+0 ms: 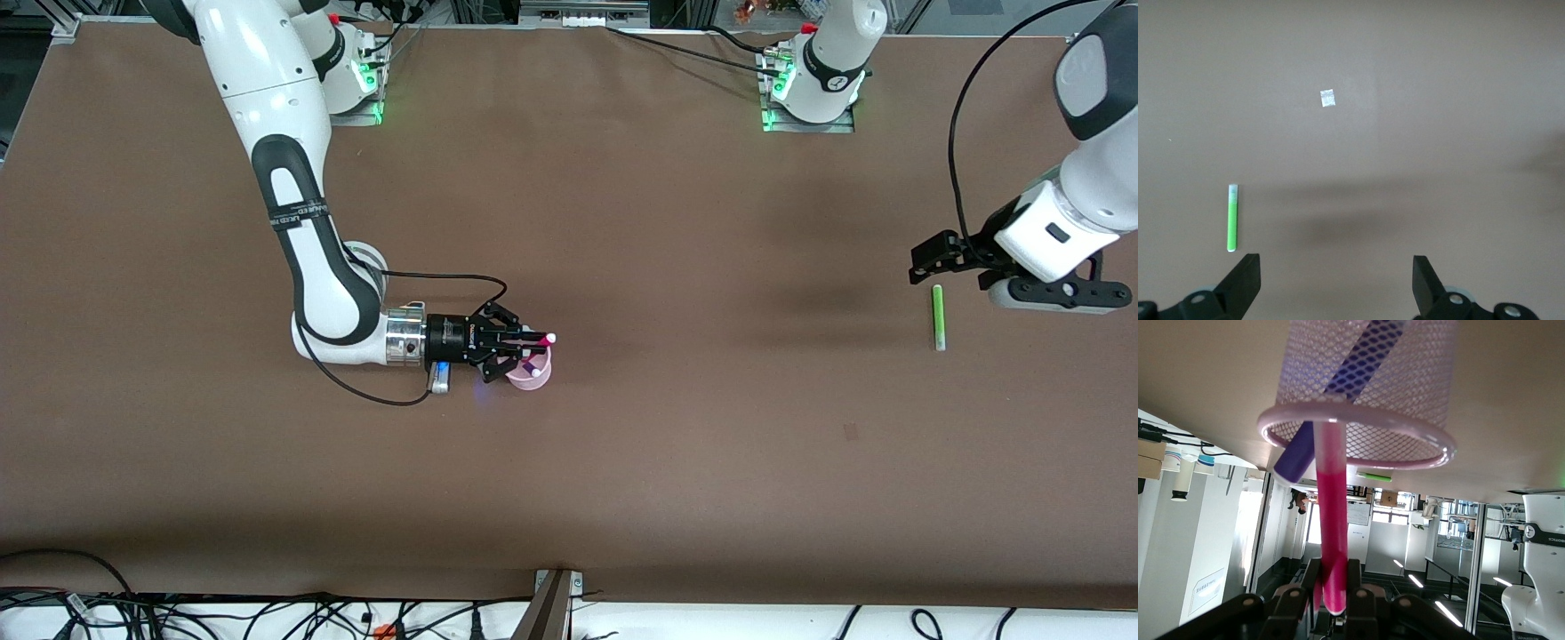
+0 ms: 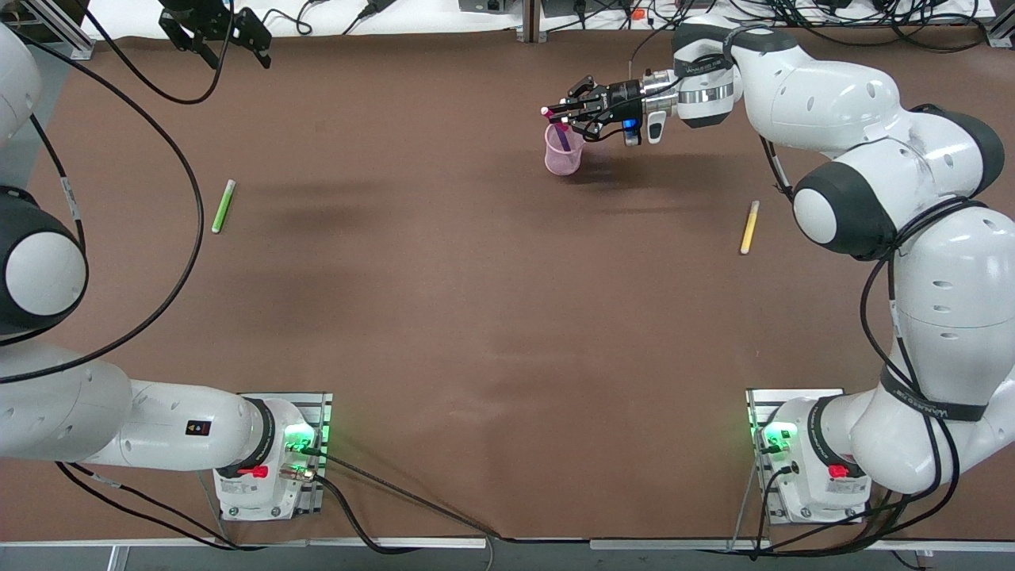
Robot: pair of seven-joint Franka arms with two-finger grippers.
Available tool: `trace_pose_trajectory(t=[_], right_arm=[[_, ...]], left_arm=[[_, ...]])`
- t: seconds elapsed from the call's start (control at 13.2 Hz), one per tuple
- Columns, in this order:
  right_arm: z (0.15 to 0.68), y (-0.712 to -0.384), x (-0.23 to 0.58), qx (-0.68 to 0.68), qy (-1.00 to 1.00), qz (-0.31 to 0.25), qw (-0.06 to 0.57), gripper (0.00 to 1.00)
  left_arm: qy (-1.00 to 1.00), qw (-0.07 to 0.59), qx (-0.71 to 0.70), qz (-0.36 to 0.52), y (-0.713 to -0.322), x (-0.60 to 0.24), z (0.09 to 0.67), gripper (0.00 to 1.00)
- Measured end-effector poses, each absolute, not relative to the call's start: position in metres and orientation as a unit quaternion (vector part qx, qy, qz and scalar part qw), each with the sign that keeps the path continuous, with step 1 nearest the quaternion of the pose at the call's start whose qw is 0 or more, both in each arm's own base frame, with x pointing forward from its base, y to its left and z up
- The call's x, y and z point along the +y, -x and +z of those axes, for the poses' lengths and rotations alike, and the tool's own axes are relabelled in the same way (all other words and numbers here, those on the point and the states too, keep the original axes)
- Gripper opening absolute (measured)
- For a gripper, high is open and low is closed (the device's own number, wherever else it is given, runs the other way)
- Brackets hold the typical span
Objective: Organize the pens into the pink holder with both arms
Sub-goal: 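Lower the pink marker into the cup and open the right gripper, then withdraw the right gripper up and away from the cup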
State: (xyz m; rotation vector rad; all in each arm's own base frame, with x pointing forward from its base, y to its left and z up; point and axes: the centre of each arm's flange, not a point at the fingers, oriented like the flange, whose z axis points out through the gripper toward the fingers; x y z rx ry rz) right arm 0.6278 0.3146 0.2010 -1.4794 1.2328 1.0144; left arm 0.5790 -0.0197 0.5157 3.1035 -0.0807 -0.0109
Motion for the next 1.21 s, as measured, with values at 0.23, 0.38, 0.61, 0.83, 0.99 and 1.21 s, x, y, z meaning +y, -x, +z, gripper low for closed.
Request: trace_pose_trajectory(t=[0.23,0.38,0.61,0.83,0.99,1.21], right_arm=[[0.205,-0.631,0.313,0.490,0.626,0.402,0.454,0.51],[0.221,-0.641,0.308,0.470,0.662,0.382,0.442,0.74],[0.266,-0.659,0.282,0.431,0.737,0.321,0.410,1.00],[0.333,-0.666,0.249,0.343,0.847,0.220,0.341,1.00],[0.377,-0.663,0.225,0.297,0.894,0.173,0.288,1.00],[0.448,-0.647,0.181,0.250,0.940,0.104,0.208,1.00]], left_arm=[[-0.999,0.017,-0.034,-0.004,-0.578,-0.021,0.513,1.00],[-0.999,0.017,-0.034,-0.005,-0.578,-0.021,0.512,1.00],[-0.999,0.017,-0.034,-0.005,-0.578,-0.021,0.511,1.00],[-0.999,0.017,-0.034,-0.006,-0.578,-0.021,0.510,1.00],[-0.999,0.017,-0.034,-0.007,-0.577,-0.021,0.510,1.00],[-0.999,0.017,-0.034,-0.007,-0.577,-0.020,0.509,1.00]])
